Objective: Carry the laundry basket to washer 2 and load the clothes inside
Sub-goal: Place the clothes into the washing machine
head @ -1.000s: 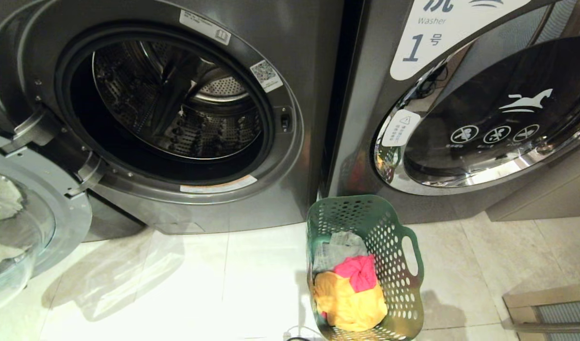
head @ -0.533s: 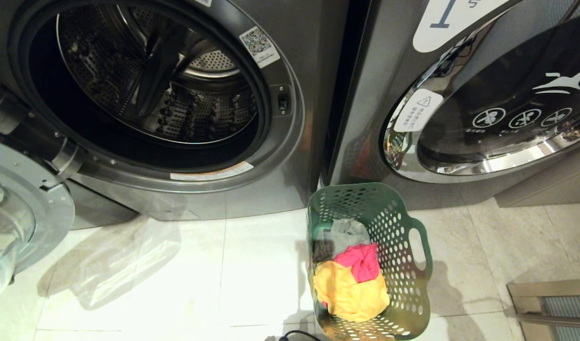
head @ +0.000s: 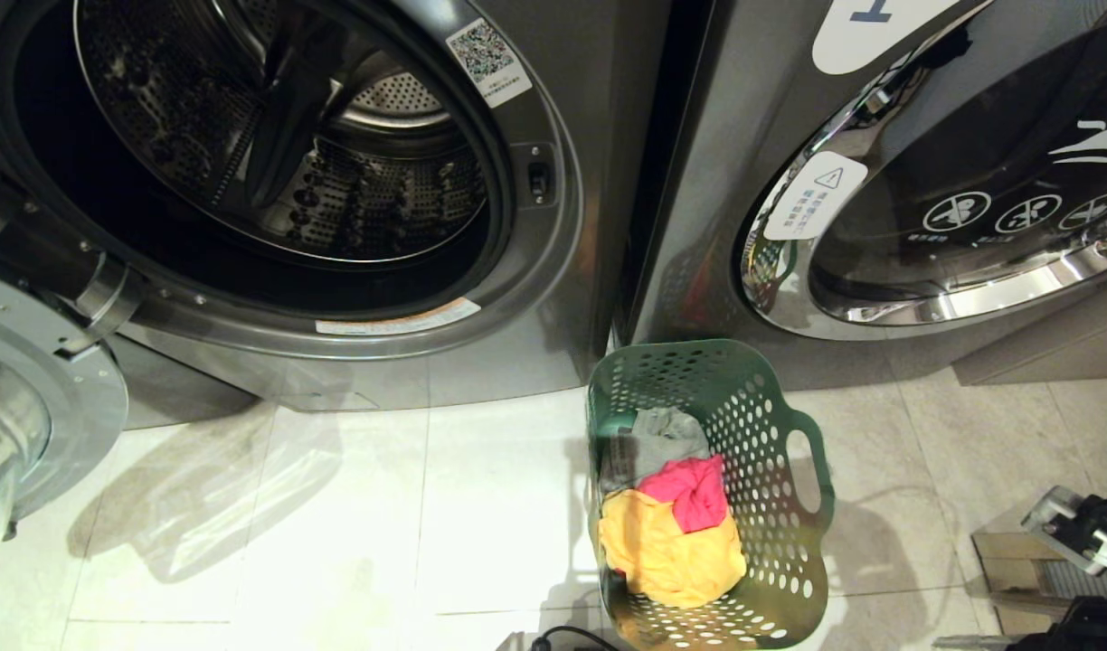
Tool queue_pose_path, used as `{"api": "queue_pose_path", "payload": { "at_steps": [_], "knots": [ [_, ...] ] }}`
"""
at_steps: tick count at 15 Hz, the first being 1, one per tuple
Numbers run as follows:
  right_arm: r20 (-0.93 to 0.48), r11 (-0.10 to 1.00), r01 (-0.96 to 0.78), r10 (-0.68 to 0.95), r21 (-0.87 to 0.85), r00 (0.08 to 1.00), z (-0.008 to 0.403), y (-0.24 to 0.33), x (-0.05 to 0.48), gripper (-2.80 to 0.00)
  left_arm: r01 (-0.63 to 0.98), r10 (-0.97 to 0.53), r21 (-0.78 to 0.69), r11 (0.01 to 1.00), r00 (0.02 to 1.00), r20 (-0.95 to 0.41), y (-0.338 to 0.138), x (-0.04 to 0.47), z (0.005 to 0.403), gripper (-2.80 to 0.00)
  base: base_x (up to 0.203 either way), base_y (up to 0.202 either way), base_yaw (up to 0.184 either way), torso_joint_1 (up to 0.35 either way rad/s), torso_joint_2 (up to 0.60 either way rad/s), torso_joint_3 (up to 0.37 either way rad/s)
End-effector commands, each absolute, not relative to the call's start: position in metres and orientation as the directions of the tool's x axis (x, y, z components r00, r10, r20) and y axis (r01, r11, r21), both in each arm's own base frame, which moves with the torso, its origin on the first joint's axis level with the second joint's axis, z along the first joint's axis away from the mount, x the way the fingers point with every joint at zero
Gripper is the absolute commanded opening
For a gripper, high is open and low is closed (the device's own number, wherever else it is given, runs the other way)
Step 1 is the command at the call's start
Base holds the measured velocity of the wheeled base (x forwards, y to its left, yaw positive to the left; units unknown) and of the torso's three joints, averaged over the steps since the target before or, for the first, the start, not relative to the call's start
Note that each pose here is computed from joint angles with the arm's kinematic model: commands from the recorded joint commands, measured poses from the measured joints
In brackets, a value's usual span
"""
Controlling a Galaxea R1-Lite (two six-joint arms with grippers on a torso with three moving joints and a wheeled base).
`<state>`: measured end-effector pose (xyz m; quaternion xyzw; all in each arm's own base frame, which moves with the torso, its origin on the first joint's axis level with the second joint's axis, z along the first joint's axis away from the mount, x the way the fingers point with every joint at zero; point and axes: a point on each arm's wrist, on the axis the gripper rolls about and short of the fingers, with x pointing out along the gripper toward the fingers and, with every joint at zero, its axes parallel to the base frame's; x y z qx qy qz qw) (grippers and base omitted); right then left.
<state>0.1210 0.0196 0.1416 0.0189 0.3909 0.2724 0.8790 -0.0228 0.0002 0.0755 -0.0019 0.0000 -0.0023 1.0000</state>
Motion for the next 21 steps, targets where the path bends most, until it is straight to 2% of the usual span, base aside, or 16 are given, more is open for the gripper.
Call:
{"api": "queue_pose_path", "payload": {
  "at_steps": [1,5,7,11,18,21],
  "knots": [
    [-0.702,0.827,-0.496,0.518,0.265,0.488,0.133,0.025,0.121,-2.80,0.005,-0.005,0.003,1.000,1.000,-0.005,0.000,-0.023,0.075,-2.80,0.000,0.000,0.000,0.000,0.00,0.000],
    [-0.774,0.762,-0.564,0.553,0.319,0.309,0.110,0.045,0.125,-2.80,0.011,-0.011,0.028,1.000,1.000,-0.006,0.000,-0.023,0.075,-2.80,0.000,0.000,0.000,0.000,0.00,0.000],
    [-0.807,0.759,-0.569,0.531,0.316,0.260,0.098,0.054,0.138,-2.80,0.006,-0.006,0.025,1.000,1.000,-0.006,0.000,-0.023,0.075,-2.80,0.000,0.000,0.000,0.000,0.00,0.000],
    [-0.828,0.788,-0.546,0.489,0.285,0.275,0.074,0.066,0.173,-2.80,0.006,-0.006,0.038,0.999,1.000,-0.003,0.000,-0.023,0.075,-2.80,0.000,0.000,0.000,0.001,0.00,-0.018],
    [-0.824,0.864,-0.452,0.413,0.221,0.387,0.059,0.085,0.233,-2.80,0.006,-0.006,0.041,0.999,1.000,-0.003,0.000,-0.023,0.075,-2.80,0.000,0.000,0.000,0.000,0.00,-0.176],
    [-0.829,0.853,-0.470,0.422,0.226,0.368,0.053,0.093,0.237,-2.80,0.006,-0.006,0.038,0.999,1.000,-0.005,0.000,-0.023,0.075,-2.80,0.000,0.000,0.000,0.005,0.00,-0.124]
  ]
}}
